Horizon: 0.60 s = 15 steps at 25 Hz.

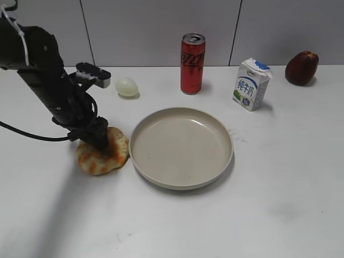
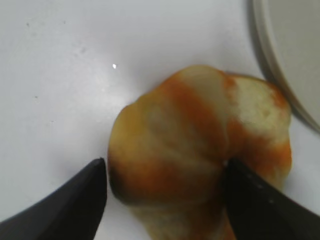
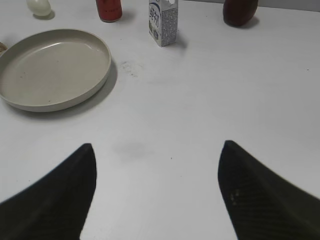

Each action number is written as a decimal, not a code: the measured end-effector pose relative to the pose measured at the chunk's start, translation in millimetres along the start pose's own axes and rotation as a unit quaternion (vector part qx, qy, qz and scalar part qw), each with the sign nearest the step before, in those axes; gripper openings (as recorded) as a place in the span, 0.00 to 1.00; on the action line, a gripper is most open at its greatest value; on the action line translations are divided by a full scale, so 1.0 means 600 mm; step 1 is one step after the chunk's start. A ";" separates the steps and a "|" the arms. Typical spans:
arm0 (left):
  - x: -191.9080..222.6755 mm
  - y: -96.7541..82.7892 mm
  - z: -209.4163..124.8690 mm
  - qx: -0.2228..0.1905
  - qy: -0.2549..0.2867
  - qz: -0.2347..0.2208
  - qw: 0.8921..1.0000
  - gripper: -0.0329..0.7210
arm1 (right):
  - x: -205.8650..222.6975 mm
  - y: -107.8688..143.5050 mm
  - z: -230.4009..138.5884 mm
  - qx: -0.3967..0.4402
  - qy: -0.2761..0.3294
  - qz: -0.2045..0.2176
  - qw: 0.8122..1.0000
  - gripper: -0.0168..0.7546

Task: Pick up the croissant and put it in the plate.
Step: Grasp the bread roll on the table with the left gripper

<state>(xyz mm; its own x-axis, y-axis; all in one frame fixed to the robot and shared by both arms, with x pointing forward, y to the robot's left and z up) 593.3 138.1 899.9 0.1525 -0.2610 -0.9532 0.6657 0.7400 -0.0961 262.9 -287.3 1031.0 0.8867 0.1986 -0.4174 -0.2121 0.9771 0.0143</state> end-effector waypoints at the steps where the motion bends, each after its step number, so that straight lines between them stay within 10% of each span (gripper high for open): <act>1: 0.006 0.001 -0.001 -0.001 0.003 0.000 1.000 0.78 | 0.000 0.000 0.000 0.000 0.000 0.000 1.000 0.76; 4: 0.011 0.003 0.000 -0.002 0.003 0.000 1.000 0.71 | 0.000 0.000 0.000 0.000 0.000 0.000 1.000 0.76; 9: 0.005 0.002 0.002 -0.002 -0.002 0.000 1.000 0.26 | 0.000 0.000 0.000 0.000 0.000 0.000 1.000 0.76; 15: -0.063 -0.004 0.030 0.011 -0.055 0.018 0.998 0.24 | 0.000 0.000 0.000 0.000 0.000 0.000 1.000 0.76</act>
<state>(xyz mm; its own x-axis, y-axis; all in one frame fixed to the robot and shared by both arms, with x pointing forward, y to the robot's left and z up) 599.3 135.2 941.3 0.2553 -0.3026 -0.9183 0.6746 0.7361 -0.0550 262.8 -287.2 1031.0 0.8866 0.1992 -0.4174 -0.2125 0.9770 0.0150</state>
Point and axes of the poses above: a point on each arm's last joint axis where the gripper is mounted, x pointing out along that axis toward the gripper, y along the wrist's bending axis when the last joint is at zero, z = x × y, the point moved 2 cm from there along x, pointing out along that axis toward the gripper, and after that the axes turned 1 degree about -x, right-handed, at the moved point
